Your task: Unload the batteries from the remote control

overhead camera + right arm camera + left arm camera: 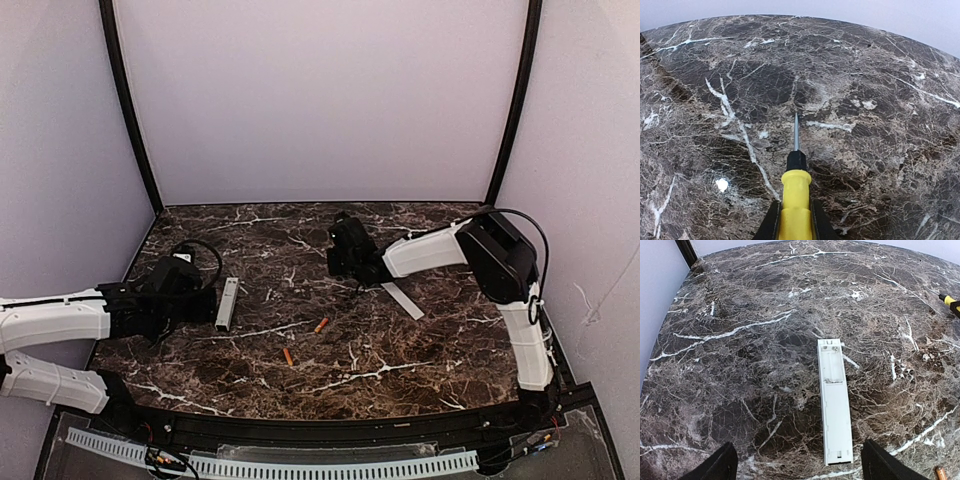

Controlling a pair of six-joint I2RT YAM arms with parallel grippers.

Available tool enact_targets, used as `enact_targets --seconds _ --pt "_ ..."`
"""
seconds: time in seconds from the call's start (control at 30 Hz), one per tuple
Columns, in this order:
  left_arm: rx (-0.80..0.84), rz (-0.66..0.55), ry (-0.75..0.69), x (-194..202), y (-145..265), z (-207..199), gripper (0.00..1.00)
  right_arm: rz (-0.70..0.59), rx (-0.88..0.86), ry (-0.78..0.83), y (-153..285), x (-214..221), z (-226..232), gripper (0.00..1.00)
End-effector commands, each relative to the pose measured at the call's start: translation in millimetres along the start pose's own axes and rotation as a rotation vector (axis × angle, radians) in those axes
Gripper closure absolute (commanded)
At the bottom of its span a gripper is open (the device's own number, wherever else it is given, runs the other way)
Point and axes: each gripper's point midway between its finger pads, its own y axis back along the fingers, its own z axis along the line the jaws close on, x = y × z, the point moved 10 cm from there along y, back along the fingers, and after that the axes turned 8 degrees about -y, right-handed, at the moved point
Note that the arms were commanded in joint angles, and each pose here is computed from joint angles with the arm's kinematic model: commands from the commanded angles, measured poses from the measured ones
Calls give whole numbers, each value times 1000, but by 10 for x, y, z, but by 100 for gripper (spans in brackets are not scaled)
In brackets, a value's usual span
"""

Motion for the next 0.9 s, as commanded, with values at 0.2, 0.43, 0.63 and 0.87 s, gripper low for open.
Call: enact_targets --seconds 0.2,0.43,0.63,0.87 --pt "-4 11 -18 25 -52 -19 14 126 -42 -5 -110 281 -64 81" --pt "-5 16 -17 54 -53 -9 14 138 -54 -9 -104 271 -64 73" --pt "-4 9 -17 42 -34 3 14 120 -68 -10 -25 145 -49 71" --pt "-23 -20 -36 -28 27 35 13 29 -85 19 262 -261 -20 63"
